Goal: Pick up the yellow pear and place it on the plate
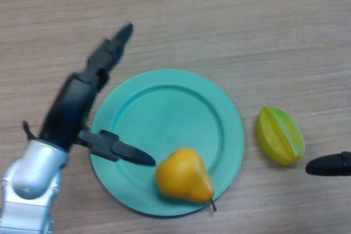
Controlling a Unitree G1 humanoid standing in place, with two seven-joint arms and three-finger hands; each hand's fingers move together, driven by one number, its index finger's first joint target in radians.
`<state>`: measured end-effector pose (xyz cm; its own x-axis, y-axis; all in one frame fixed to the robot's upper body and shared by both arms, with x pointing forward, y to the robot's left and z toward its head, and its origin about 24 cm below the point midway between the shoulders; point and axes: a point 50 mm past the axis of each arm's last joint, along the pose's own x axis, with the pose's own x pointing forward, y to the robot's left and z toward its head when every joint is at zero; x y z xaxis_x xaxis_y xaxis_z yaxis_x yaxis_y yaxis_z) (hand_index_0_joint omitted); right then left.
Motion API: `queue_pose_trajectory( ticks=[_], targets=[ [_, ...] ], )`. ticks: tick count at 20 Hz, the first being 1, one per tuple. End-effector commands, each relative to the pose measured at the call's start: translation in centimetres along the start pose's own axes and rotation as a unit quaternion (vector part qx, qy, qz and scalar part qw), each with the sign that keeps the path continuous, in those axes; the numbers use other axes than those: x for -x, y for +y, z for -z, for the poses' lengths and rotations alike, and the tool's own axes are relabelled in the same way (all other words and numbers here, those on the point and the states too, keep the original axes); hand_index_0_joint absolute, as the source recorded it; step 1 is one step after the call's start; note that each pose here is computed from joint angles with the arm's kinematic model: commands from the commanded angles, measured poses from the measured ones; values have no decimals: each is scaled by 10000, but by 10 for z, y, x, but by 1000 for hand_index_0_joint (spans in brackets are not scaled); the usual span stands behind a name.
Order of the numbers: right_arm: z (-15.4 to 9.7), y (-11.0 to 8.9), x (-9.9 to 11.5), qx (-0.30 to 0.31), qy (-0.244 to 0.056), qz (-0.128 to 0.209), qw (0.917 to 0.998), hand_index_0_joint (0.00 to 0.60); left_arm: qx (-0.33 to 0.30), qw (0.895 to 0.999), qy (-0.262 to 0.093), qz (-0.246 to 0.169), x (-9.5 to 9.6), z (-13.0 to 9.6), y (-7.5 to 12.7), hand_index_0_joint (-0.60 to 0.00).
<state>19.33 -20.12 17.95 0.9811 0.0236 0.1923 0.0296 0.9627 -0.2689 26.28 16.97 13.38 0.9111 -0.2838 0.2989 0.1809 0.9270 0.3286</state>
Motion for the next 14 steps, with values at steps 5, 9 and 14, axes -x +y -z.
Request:
queue_pose_trajectory(
  ticks=[5,9,14],
  targets=[
    [-17,-5,-7,197,-647,98,9977,0,1012,9926,-243,-623,19,-33,58,0],
    [-14,-4,-10,109,-668,82,9977,0,1341,9873,-202,-824,28,-37,78,0],
    [-12,-1,-16,124,-549,-102,9984,0,1236,9894,53,-754,32,-35,75,0]
  ],
)
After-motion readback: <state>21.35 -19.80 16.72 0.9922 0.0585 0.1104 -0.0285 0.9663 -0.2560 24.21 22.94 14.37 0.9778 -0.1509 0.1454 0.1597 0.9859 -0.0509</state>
